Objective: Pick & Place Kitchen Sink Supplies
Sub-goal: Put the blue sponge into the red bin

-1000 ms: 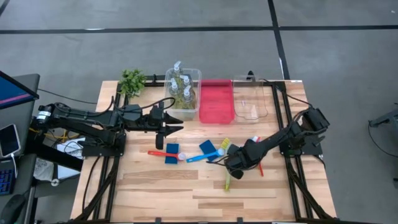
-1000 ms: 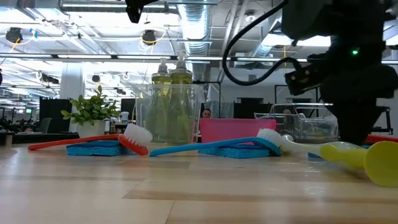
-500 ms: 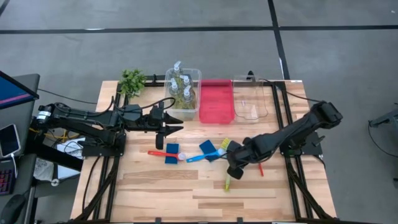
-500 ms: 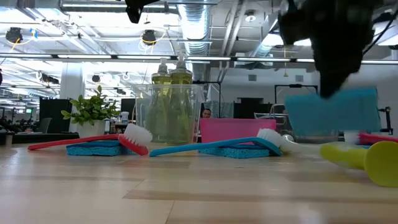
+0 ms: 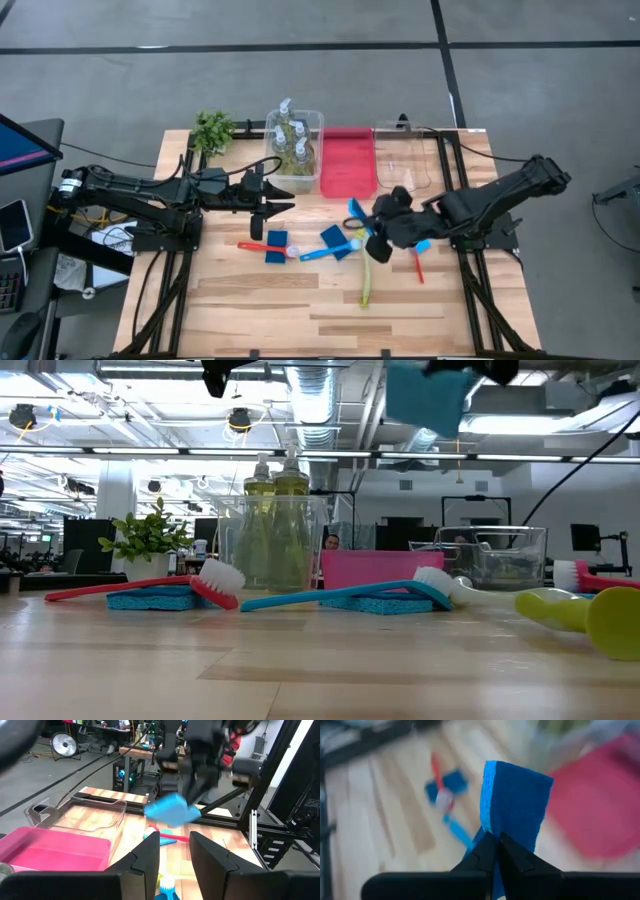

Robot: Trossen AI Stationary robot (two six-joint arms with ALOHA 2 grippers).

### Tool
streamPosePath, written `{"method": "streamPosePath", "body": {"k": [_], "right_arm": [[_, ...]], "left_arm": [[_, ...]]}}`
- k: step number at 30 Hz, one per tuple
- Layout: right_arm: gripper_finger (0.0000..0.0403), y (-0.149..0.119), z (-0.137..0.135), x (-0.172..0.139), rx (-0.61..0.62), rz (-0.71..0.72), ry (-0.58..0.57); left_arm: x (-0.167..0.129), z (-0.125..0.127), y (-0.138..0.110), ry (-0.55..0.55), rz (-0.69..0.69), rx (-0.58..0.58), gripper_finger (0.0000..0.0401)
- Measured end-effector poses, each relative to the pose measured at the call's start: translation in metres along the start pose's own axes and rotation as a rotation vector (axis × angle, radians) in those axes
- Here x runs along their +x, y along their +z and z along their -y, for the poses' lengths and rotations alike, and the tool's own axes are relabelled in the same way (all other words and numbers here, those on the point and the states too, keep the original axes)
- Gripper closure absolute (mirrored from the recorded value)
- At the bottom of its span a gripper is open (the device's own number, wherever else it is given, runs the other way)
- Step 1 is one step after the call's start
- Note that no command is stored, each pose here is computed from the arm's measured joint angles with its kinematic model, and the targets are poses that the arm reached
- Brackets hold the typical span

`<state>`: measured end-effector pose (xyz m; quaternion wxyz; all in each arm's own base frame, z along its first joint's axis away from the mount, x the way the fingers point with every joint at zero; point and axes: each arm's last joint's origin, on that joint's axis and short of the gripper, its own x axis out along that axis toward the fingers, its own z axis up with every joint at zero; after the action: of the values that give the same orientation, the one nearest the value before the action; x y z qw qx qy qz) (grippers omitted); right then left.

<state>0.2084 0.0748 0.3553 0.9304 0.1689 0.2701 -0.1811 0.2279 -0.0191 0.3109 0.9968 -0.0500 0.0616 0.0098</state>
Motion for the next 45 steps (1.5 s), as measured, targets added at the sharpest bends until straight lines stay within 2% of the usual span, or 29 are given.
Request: {"method": "streamPosePath", "body": {"k": [5,25,38,45], "right_arm": [[0.0399,0.013,0.003,-0.014,-0.019,0.119,-0.012],[0.0395,0.024,0.015,0.0,-0.113,0.132,-0.097],[0.0388,0.054,0.058,0.024,-0.114,0.18,-0.312],[0.0384,0.067,0.084,0.06,-0.082,0.155,-0.458]], "left_arm": [[0.0,0.0,0.0,0.0,0.0,0.0,0.0293],[0.0,0.0,0.0,0.0,0.0,-0.027,0.0293],[0.0,0.001,0.0,-0.003,0.0,-0.101,0.0293],[0.0,0.001,0.0,-0.002,0.0,-0.137,0.0293]]}}
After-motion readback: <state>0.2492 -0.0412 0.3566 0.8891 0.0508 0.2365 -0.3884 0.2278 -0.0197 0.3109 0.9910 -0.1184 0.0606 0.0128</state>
